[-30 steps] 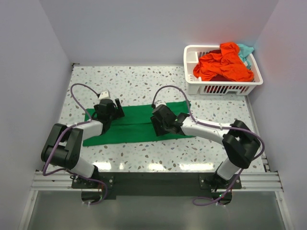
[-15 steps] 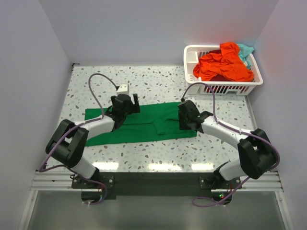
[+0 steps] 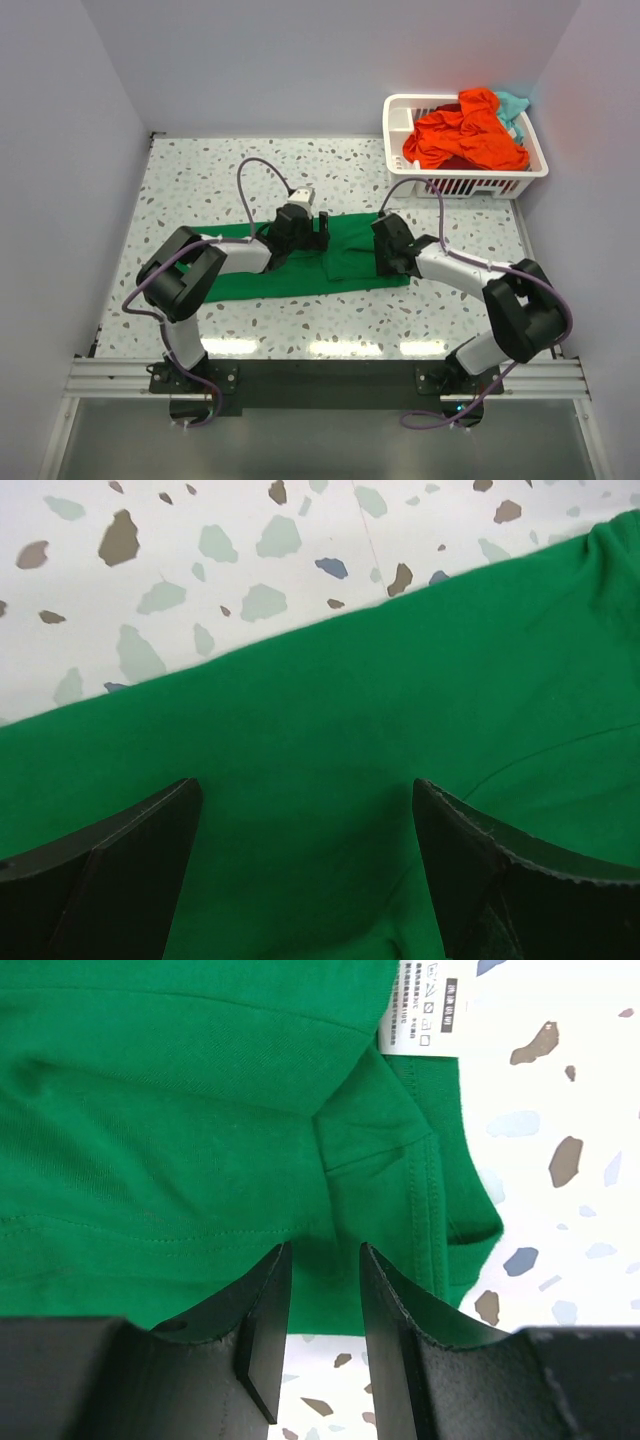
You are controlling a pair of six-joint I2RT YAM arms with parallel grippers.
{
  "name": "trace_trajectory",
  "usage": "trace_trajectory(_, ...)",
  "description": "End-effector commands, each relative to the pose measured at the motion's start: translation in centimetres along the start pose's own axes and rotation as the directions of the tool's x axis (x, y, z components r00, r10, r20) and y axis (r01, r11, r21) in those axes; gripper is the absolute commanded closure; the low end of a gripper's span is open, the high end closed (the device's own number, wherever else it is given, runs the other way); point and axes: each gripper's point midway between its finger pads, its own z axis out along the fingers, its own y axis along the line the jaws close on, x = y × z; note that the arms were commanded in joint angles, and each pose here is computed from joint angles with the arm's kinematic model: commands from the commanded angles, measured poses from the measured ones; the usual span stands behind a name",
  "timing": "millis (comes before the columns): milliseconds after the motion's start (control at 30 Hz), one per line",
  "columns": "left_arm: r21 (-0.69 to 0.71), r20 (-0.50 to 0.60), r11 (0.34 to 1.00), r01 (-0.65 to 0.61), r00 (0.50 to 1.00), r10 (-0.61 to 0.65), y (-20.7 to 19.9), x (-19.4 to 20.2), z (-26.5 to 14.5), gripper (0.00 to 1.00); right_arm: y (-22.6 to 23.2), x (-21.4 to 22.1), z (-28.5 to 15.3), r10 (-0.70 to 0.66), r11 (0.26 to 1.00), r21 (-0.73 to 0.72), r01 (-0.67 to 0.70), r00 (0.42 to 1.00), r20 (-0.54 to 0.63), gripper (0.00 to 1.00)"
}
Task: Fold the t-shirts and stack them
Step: Fold the tshirt
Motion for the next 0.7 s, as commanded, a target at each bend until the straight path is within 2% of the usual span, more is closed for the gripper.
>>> trace_trajectory(0, 0.091, 0.049, 0.995, 0.038, 0.998, -0.042, -2.4, -1.8, 0.9, 0.09, 0.8, -0.8, 0.7, 0.034, 0.999, -0.036, -0.033, 0.999, 0.031, 0.63)
trace_trajectory(200, 0.046, 0.035, 0.998, 0.035, 0.999, -0.036, -1.4, -1.1, 1.1, 0.09, 1.1, -0.4, 1.2, 0.033, 0.998, -0.047, -0.033, 0.999, 0.012, 0.74)
trace_trajectory(333, 0.024, 0.033, 0.999, 0.031, 0.999, -0.032, -0.9, -0.8, 0.9, 0.08, 0.7, -0.3, 0.7, 0.036, 0.999, -0.037, -0.035, 0.999, 0.015, 0.95)
trace_trajectory(400, 0.015, 0.032, 0.999, 0.03, 0.999, -0.03, -0.6, -0.7, 0.8, 0.08, 0.6, -0.3, 0.3, 0.039, 0.998, -0.039, -0.038, 0.999, 0.02, 1.0)
trace_trajectory(667, -0.005, 0.032, 1.0, 0.019, 0.999, -0.019, -0.1, -0.6, 0.7, 0.08, 0.1, 0.3, -1.6, 0.063, 0.997, -0.047, -0.063, 0.998, 0.009, 1.0)
